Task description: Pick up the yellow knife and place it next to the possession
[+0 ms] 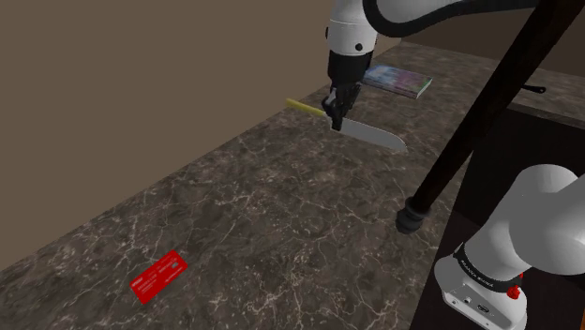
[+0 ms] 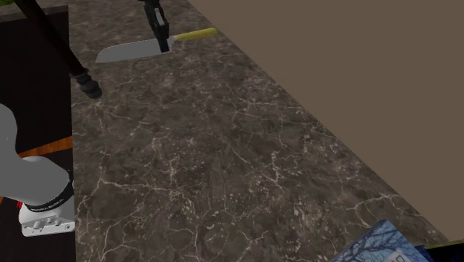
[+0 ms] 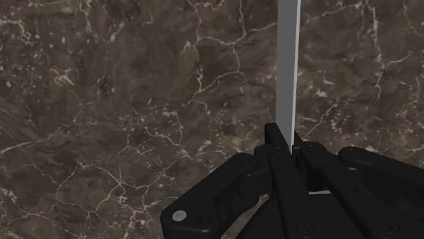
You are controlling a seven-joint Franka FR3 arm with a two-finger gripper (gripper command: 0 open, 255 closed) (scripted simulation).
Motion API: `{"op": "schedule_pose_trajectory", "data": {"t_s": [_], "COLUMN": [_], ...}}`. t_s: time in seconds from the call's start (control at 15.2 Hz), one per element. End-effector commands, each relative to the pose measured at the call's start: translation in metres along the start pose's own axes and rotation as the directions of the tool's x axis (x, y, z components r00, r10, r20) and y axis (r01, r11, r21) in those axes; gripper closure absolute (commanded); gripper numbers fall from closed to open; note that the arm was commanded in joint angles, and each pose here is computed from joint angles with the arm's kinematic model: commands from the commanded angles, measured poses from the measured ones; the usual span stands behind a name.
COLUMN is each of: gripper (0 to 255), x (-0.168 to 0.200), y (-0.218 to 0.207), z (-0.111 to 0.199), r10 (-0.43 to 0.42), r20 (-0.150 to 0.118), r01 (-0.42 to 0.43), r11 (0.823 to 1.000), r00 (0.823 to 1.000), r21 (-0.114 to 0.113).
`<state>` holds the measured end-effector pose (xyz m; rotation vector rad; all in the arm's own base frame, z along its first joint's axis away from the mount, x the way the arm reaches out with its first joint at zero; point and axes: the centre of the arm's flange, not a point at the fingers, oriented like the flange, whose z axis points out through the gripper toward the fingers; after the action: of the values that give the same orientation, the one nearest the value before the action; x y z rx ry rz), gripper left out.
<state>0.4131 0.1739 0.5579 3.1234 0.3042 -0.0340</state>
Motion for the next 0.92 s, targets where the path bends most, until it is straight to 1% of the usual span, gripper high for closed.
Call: {"op": "schedule_pose_trajectory", "data": {"t_s": [0.0, 0.86], "gripper": [255, 255], "x": [-0.006, -0.032], "y": [-0.028, -0.197], "z": [-0.003, -0.003], "r10": [0.001, 0.001], "r20": [0.000, 0.000], "r01": [-0.001, -0.001], "r11": [1.000, 1.000], "r00": [1.000, 1.000], "r21": [-0.001, -0.001]}}
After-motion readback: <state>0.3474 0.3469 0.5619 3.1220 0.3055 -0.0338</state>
